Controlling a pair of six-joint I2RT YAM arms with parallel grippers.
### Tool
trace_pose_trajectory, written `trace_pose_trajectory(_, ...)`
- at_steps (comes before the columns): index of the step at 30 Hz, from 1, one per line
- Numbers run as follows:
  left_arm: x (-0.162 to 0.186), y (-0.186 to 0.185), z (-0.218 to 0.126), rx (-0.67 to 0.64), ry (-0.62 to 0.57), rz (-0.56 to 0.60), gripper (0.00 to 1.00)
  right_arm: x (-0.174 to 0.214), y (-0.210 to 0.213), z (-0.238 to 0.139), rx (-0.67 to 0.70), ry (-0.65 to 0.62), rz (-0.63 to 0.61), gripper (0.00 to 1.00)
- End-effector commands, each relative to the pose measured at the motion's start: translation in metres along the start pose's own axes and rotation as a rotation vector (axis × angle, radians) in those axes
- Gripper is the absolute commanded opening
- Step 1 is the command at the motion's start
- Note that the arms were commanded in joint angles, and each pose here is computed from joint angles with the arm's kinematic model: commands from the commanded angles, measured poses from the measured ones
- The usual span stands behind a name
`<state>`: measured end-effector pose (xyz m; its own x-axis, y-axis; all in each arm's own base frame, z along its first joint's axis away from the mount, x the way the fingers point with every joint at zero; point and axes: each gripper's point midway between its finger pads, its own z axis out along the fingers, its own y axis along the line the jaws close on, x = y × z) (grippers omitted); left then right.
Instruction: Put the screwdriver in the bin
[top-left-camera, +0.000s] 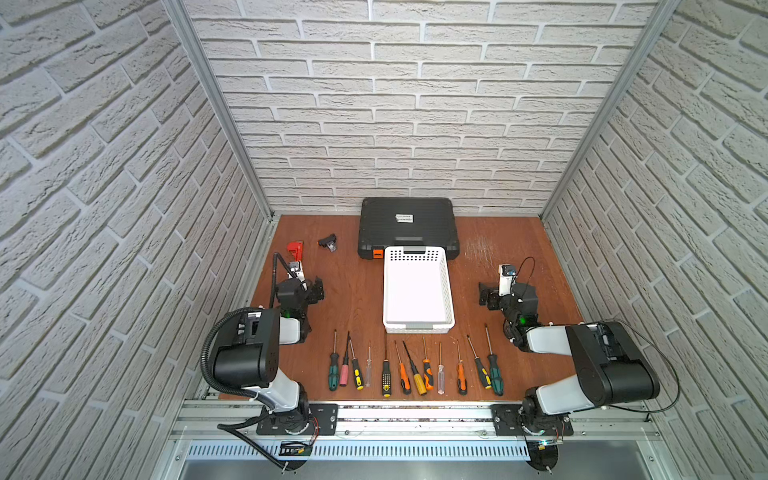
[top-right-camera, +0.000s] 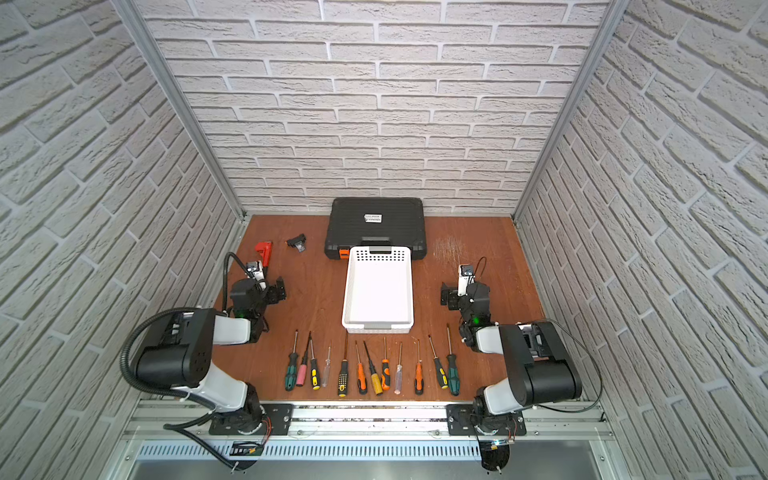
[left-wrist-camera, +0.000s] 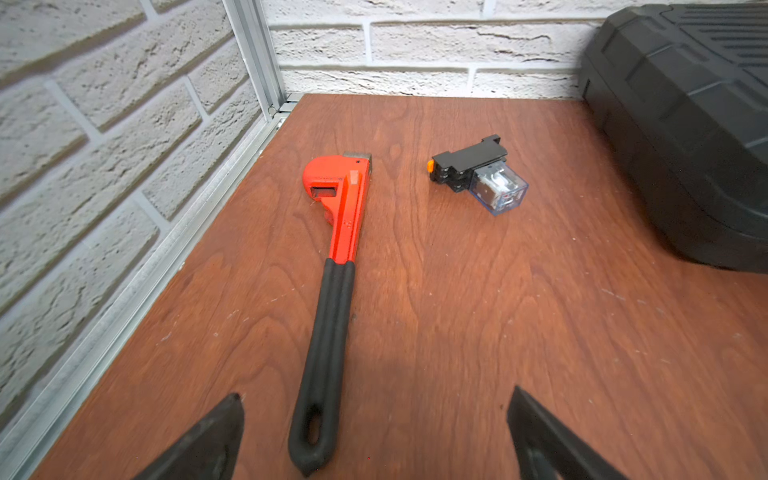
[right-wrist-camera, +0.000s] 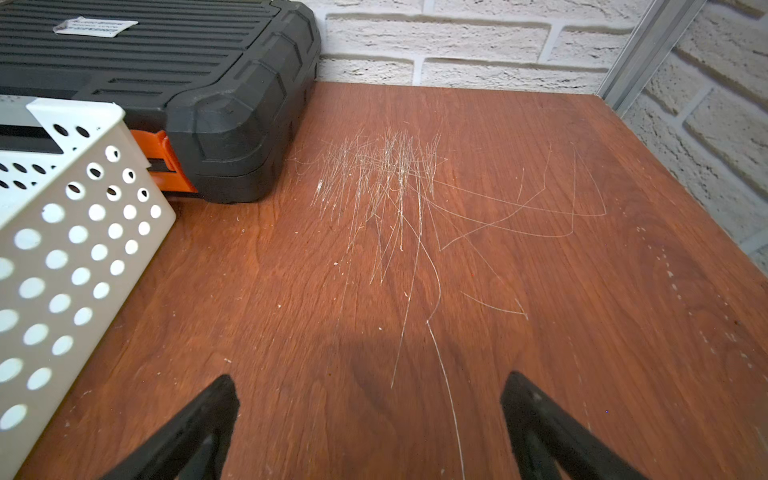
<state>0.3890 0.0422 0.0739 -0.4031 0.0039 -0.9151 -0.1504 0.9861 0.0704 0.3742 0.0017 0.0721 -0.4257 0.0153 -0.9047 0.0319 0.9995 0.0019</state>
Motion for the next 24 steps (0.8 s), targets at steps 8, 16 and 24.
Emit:
trace_pose_trajectory(8, -0.0159, -0.0010, 0.0003, 0.009, -0.061, 0.001, 0.98, -0.0256, -0.0006, -0.0023, 0.003, -0.084, 0.009, 1.00)
trace_pose_trajectory(16, -0.0156, -0.0015, 0.0003, 0.012, -0.060, 0.002, 0.98, -0.0254, -0.0012, -0.0023, 0.006, -0.083, 0.012, 1.00)
trace_pose_trajectory(24, -0.0162, -0.0002, 0.0007, 0.029, -0.059, -0.014, 0.98, -0.0254, -0.0013, -0.0019, 0.007, -0.078, 0.017, 1.00)
